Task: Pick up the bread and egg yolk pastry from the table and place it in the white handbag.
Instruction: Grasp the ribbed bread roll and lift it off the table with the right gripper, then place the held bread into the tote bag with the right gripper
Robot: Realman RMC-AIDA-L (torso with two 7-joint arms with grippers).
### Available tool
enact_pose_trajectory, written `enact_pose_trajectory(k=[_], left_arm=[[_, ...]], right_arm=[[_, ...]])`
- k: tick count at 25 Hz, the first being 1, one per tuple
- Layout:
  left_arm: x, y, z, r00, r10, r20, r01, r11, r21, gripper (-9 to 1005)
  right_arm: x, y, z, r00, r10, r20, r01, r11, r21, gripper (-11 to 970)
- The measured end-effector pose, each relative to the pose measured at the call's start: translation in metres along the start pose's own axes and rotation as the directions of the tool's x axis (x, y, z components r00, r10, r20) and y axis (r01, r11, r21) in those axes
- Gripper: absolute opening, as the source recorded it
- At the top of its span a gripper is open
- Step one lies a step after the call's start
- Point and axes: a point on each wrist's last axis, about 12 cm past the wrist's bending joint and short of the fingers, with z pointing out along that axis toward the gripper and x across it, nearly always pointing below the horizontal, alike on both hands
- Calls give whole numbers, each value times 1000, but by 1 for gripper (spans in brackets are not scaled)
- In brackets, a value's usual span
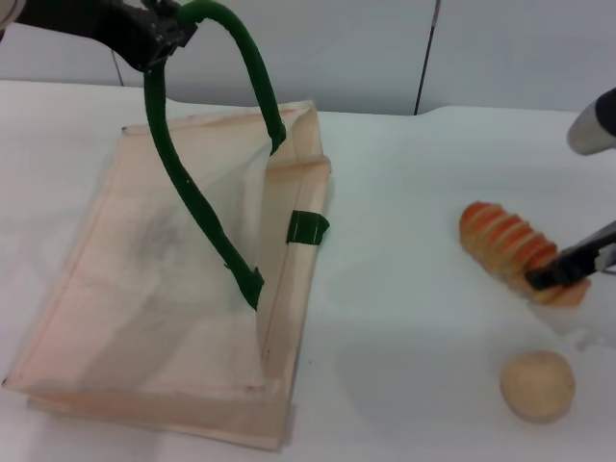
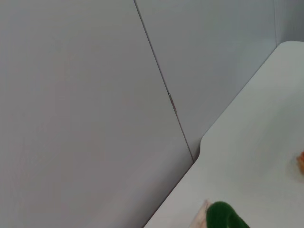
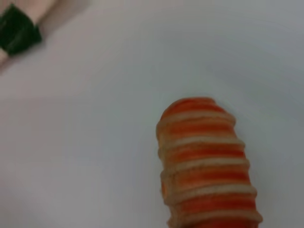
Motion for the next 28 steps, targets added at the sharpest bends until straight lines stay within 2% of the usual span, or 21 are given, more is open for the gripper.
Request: enact_pose_trajectory(k=[6,17,28], left_arm=[[1,1,0,1000,-2,1,2,1000,-3,139],[-3,5,-2,999,8,39,-6,999,-37,139],[-19,2,-1,992,58,113,-56,998,-21,139]], right_arm=[[-5,5,-23,995,-32,91,29,999,27,517],[-6,32,-49,984,-107,145,112,993,-28,414],[-18,63,-48,966,-205,157,220,972,-85,347]])
